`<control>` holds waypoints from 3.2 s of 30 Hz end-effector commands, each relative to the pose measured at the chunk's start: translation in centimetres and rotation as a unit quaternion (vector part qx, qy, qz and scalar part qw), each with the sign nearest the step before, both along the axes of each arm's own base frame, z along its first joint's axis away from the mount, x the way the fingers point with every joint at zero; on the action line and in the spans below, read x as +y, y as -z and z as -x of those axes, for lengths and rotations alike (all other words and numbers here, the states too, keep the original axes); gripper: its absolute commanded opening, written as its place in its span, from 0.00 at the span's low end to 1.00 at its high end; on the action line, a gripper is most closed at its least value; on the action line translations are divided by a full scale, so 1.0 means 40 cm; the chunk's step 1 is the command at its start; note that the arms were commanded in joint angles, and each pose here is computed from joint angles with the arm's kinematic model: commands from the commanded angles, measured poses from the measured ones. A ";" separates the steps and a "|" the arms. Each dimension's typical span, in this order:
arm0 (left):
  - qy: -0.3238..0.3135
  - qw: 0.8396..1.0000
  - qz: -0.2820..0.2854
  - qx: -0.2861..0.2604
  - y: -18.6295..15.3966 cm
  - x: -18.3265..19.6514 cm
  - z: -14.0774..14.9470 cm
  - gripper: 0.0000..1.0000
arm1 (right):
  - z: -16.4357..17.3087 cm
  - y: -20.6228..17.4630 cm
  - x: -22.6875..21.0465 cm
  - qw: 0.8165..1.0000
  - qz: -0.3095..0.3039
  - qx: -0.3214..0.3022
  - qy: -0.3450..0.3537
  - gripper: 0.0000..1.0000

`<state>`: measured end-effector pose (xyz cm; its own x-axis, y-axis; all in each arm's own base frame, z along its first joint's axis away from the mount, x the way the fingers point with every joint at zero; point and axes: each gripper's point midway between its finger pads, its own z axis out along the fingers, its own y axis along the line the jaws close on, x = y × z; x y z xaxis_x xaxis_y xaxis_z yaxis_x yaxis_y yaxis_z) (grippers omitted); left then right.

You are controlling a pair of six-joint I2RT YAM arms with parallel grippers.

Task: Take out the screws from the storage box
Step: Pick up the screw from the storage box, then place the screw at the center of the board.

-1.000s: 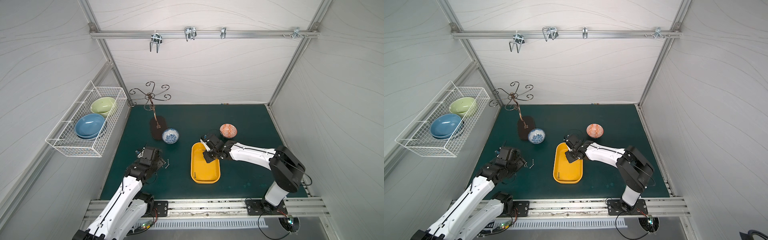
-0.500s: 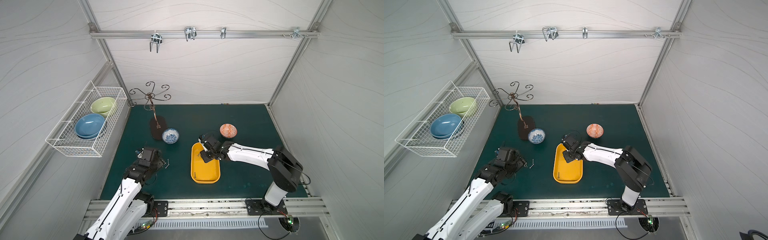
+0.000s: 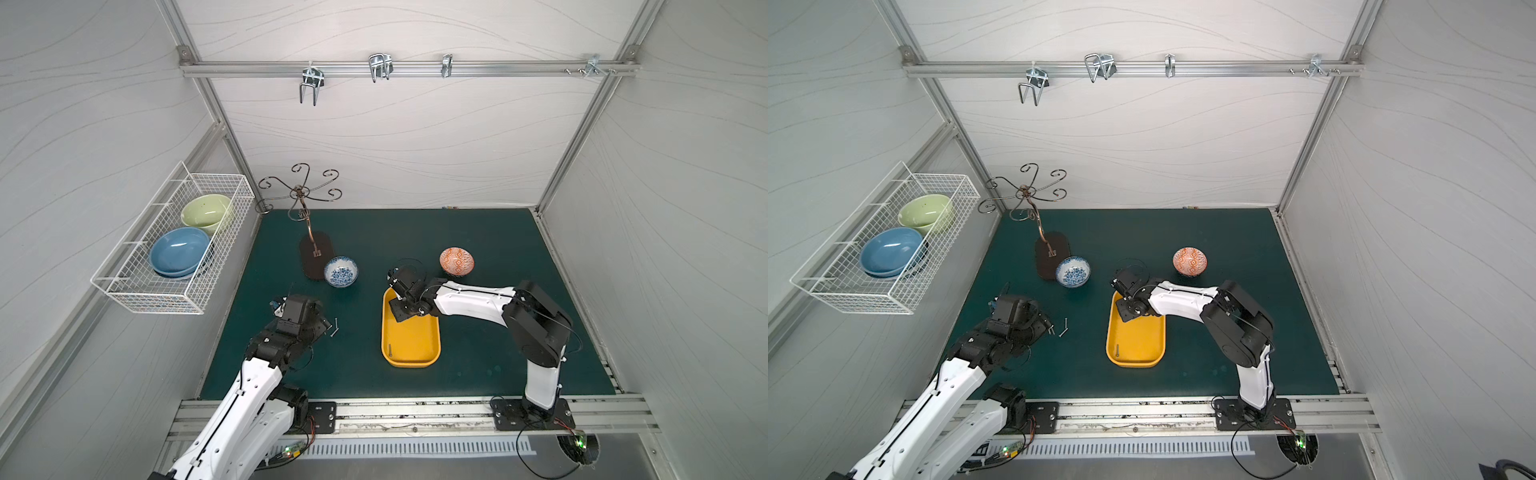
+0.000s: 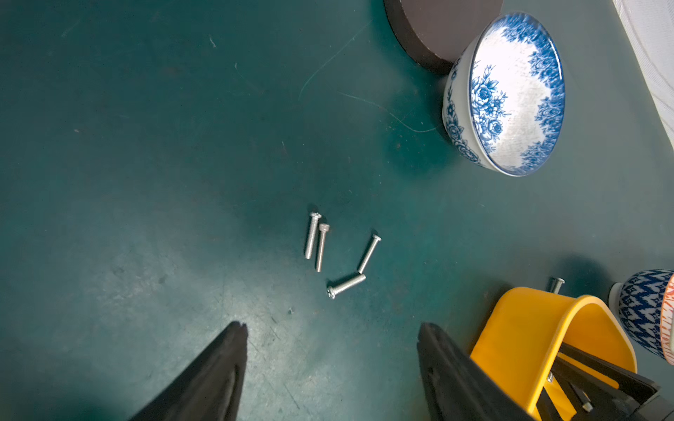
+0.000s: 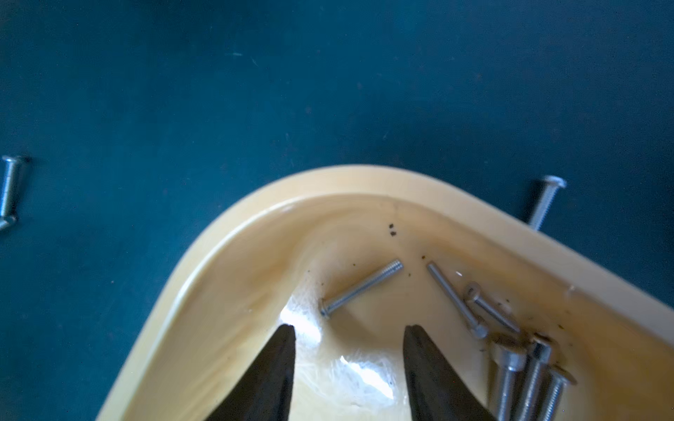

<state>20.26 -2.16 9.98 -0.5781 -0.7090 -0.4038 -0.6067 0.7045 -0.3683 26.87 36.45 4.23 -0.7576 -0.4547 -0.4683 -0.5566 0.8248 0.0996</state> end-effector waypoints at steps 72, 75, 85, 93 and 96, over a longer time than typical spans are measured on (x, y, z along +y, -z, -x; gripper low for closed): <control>0.023 0.999 0.024 -0.034 -0.047 -0.027 -0.024 0.78 | 0.034 -0.018 -0.027 0.993 0.091 0.068 -0.023 0.00; 0.024 0.999 0.029 -0.035 -0.055 -0.030 -0.019 0.78 | 0.037 -0.027 -0.034 0.993 0.089 0.071 -0.020 0.00; 0.091 0.994 0.055 -0.018 -0.094 -0.085 -0.005 0.75 | 0.053 -0.090 -0.085 0.995 0.088 0.054 0.002 0.00; 0.207 0.978 -0.006 -0.007 -0.139 -0.224 -0.023 0.74 | 0.070 -0.160 -0.150 0.997 0.075 0.016 0.024 0.00; 0.232 0.973 -0.002 -0.014 -0.154 -0.274 -0.033 0.74 | 0.067 -0.193 -0.187 0.997 0.071 -0.004 0.038 0.00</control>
